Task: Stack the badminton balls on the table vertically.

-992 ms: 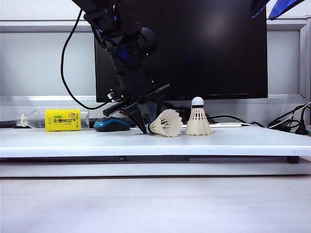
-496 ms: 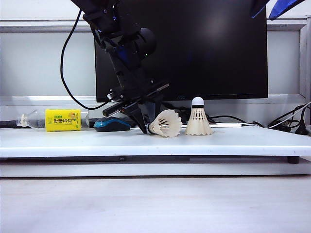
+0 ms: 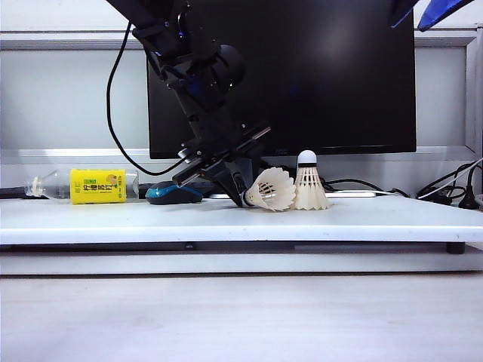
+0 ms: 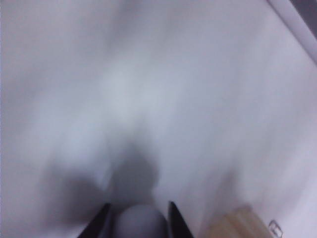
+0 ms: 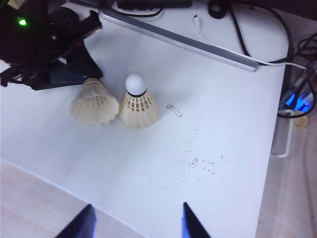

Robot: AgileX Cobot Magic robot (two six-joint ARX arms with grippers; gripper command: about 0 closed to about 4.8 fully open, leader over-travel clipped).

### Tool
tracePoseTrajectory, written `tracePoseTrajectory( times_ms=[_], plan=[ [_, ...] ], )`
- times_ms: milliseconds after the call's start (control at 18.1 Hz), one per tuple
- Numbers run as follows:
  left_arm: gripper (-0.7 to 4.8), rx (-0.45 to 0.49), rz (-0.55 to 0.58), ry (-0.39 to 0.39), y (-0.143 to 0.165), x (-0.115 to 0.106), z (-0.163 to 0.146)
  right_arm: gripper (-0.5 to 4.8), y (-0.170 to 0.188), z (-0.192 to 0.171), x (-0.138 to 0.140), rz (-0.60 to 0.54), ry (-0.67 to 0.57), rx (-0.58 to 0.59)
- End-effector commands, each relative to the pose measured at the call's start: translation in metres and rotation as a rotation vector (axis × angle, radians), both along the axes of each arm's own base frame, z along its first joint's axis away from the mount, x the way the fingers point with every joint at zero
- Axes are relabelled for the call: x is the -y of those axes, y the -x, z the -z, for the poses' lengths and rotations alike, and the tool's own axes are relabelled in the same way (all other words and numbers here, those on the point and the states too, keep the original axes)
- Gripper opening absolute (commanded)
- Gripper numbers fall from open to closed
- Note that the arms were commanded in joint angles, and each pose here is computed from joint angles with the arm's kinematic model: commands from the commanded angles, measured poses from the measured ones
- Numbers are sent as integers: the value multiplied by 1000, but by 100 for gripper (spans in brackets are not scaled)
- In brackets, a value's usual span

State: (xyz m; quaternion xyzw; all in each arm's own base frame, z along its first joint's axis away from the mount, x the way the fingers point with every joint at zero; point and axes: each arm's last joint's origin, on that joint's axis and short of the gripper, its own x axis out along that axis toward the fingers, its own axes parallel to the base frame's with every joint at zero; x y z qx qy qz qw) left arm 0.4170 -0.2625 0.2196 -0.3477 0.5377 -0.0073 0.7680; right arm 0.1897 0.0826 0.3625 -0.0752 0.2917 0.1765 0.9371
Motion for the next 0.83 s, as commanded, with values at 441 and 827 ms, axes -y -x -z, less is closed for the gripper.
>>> tracePoseTrajectory(
  times_ms=[441,827],
  plan=[
    [120,247,186,-92,-1,-1,-64,228,1,-4,1,14,-7,24],
    [120,472,386,-325,18,-3,-102,228,10,-16,10,125,20,128]
  ],
)
